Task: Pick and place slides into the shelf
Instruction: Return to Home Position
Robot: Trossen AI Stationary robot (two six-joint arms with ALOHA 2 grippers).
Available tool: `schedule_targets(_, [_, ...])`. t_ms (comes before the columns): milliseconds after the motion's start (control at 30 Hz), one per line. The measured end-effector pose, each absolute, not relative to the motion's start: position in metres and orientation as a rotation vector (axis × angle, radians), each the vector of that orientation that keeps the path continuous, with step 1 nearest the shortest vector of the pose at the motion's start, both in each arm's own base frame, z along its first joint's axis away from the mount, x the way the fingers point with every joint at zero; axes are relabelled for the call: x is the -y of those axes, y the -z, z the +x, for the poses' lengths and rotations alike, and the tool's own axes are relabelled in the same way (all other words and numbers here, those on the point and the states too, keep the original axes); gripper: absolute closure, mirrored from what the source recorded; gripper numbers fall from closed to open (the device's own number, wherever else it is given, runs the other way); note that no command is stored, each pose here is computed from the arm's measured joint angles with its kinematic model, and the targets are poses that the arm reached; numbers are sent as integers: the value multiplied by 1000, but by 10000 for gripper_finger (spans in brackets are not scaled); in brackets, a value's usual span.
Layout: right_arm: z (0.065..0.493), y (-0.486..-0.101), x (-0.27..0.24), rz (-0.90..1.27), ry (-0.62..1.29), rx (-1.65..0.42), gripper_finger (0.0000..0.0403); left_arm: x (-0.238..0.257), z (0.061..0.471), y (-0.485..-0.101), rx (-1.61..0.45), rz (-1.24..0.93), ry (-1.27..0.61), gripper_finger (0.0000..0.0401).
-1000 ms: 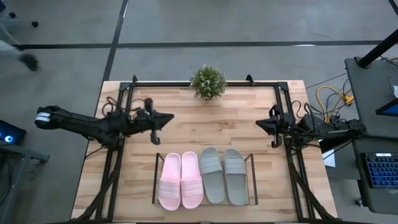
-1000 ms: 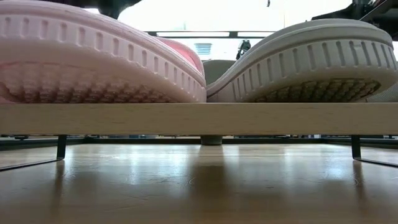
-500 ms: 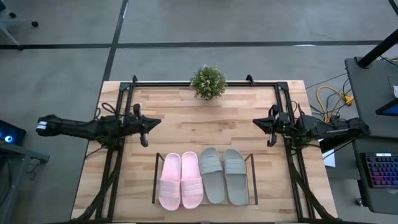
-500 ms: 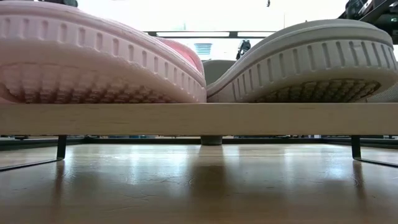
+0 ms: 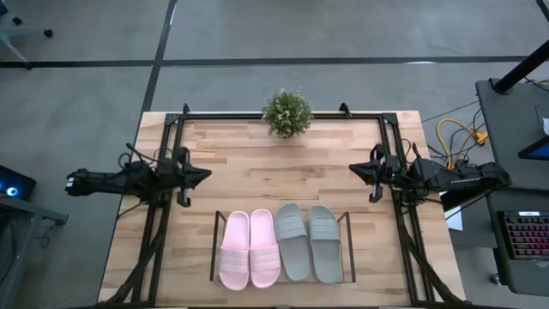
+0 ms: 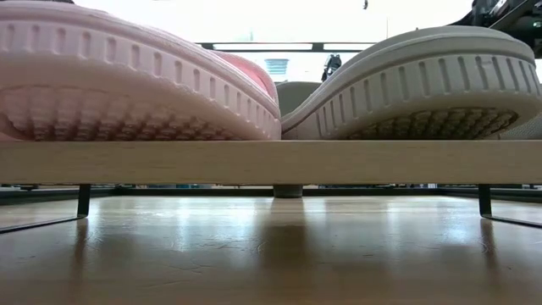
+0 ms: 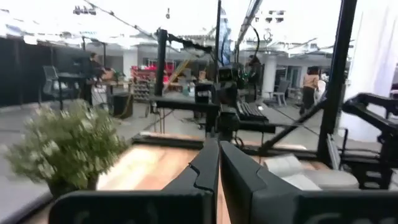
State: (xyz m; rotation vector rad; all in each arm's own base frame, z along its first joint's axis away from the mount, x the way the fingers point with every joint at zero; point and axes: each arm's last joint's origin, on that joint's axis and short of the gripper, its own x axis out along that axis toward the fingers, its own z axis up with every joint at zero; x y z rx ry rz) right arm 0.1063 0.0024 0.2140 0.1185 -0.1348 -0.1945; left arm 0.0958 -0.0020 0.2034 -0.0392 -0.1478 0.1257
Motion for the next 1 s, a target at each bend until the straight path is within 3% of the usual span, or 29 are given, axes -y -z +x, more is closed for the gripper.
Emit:
schedule_targets(300, [107, -212, -6, 87, 67, 130, 394, 4, 99, -183, 171, -69, -70, 401])
schedule_targets(600, [110, -182, -9, 152, -16, 97, 394, 4, 100, -180, 141, -90, -72, 401])
schedule_targets(1000, [111, -174, -9, 152, -22, 57, 394, 4, 103, -174, 78, -108, -74, 401])
